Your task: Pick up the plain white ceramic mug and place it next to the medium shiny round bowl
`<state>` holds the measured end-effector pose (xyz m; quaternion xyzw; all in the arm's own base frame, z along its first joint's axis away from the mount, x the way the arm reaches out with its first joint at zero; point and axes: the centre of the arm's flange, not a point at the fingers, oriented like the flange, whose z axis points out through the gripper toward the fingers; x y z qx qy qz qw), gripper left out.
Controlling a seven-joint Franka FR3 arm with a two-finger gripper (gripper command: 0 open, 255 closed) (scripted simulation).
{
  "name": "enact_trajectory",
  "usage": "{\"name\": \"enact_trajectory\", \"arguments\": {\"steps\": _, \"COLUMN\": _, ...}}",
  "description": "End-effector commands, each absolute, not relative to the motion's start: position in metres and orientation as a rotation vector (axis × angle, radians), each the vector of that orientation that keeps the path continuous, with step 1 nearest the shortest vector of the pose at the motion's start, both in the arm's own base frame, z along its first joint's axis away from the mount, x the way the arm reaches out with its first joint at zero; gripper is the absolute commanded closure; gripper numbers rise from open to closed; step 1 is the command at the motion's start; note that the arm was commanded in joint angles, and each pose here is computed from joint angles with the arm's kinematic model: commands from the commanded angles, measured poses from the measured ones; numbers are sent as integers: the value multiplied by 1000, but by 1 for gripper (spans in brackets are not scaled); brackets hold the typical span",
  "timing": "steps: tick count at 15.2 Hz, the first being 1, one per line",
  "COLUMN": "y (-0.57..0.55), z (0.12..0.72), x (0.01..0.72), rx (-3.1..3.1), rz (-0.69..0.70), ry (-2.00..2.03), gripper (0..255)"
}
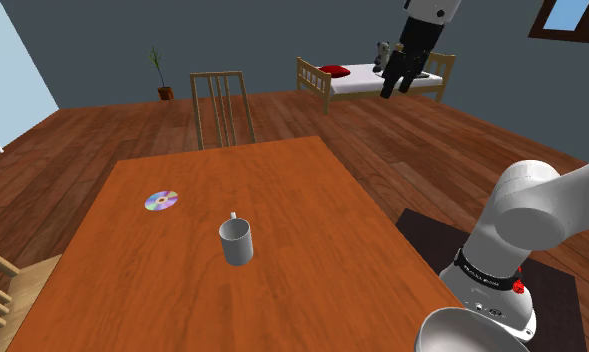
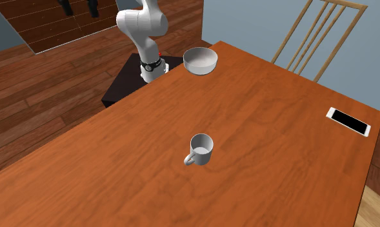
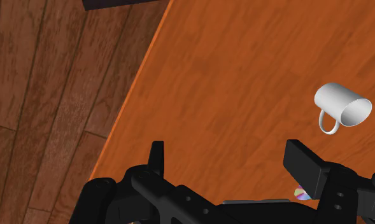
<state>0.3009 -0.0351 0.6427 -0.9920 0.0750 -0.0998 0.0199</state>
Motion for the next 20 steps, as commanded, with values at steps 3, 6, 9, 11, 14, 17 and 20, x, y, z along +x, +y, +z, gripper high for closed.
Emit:
{"name": "enact_trajectory", "arguments": {"steps": 3, "y": -15, "z": 628, "x": 311, "rx": -3079, "rz": -308, "ry": 238, "gripper": 0}}
{"name": "enact_trajectory", "arguments": {"steps": 6, "y": 14, "z": 606, "x": 327, "rx": -3082, "rz": -304, "ry": 247, "gripper": 0}}
{"name": "enact_trajectory", "arguments": {"steps": 9, "y": 43, "z": 584, "x": 342, "rx": -3084, "rz": -301, "ry": 255, "gripper": 0}}
{"name": "enact_trajectory", "arguments": {"steps": 11, "y": 63, "z": 569, "x": 353, "rx": -3085, "rz": -299, "ry": 261, "gripper": 0}}
{"name": "enact_trajectory", "arguments": {"steps": 14, "y": 92, "z": 546, "x": 369, "rx": -3088, "rz": -296, "ry": 269, "gripper": 0}}
{"name": "enact_trajectory", "arguments": {"steps": 17, "y": 121, "z": 524, "x": 385, "rx": -3090, "rz": -293, "ry": 278, "gripper": 0}}
{"name": "enact_trajectory", "arguments": {"steps": 20, "y": 150, "z": 501, "x": 401, "rx": -3092, "rz": -290, "ry": 286, "gripper": 0}}
